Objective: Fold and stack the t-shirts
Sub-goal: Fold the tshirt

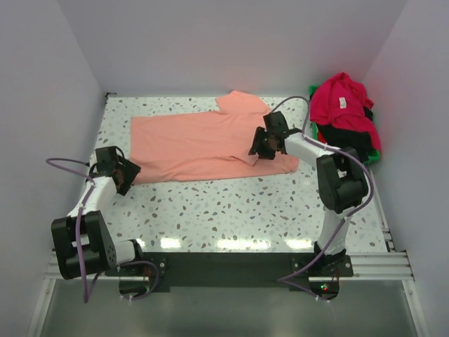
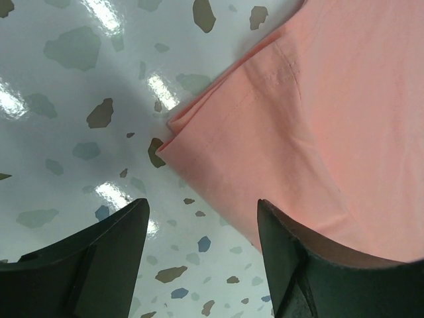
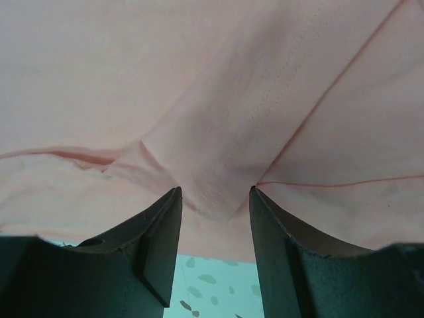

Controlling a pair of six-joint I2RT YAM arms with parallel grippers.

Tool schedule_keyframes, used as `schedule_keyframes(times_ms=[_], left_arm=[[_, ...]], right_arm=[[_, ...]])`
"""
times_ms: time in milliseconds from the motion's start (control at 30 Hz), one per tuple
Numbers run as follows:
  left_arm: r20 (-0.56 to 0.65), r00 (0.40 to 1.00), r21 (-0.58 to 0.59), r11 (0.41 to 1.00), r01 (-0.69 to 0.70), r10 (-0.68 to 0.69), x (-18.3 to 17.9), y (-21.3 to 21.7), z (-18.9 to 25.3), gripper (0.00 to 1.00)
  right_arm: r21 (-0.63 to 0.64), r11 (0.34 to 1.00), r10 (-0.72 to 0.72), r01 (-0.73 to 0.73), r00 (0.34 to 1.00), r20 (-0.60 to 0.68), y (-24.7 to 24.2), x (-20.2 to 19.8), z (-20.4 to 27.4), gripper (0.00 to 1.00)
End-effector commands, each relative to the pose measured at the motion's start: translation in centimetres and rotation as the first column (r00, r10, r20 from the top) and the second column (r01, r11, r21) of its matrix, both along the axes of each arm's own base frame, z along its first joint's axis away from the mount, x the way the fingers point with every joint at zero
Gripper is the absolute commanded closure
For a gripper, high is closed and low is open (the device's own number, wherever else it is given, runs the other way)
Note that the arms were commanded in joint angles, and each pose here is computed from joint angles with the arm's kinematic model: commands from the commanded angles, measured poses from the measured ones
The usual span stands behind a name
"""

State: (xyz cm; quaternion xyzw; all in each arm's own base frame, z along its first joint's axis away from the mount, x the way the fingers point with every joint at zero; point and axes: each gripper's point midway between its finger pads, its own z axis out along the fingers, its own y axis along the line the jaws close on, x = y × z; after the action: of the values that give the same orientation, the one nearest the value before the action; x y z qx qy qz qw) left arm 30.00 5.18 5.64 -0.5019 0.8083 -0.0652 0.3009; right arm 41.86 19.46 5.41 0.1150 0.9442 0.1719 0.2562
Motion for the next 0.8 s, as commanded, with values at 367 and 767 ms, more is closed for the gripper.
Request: schedule_keyframes(times_ms=[367, 767], left_arm=[[0.072, 0.997, 0.011, 0.999, 0.031, -0.032, 1.2, -0.1, 1.3, 0.29], [0.084, 0.995, 0.012, 0.999, 0.05, -0.05, 1.8, -0.1, 1.6, 0.3]], right_arm=[[-0.01, 1.0, -0.029, 0.03, 0.999, 0.039, 0.5, 1.4, -0.2, 0.49], [0.031, 0.999, -0.034, 0.032, 0.997, 0.066, 2.0, 3.6, 0.9, 0.81]])
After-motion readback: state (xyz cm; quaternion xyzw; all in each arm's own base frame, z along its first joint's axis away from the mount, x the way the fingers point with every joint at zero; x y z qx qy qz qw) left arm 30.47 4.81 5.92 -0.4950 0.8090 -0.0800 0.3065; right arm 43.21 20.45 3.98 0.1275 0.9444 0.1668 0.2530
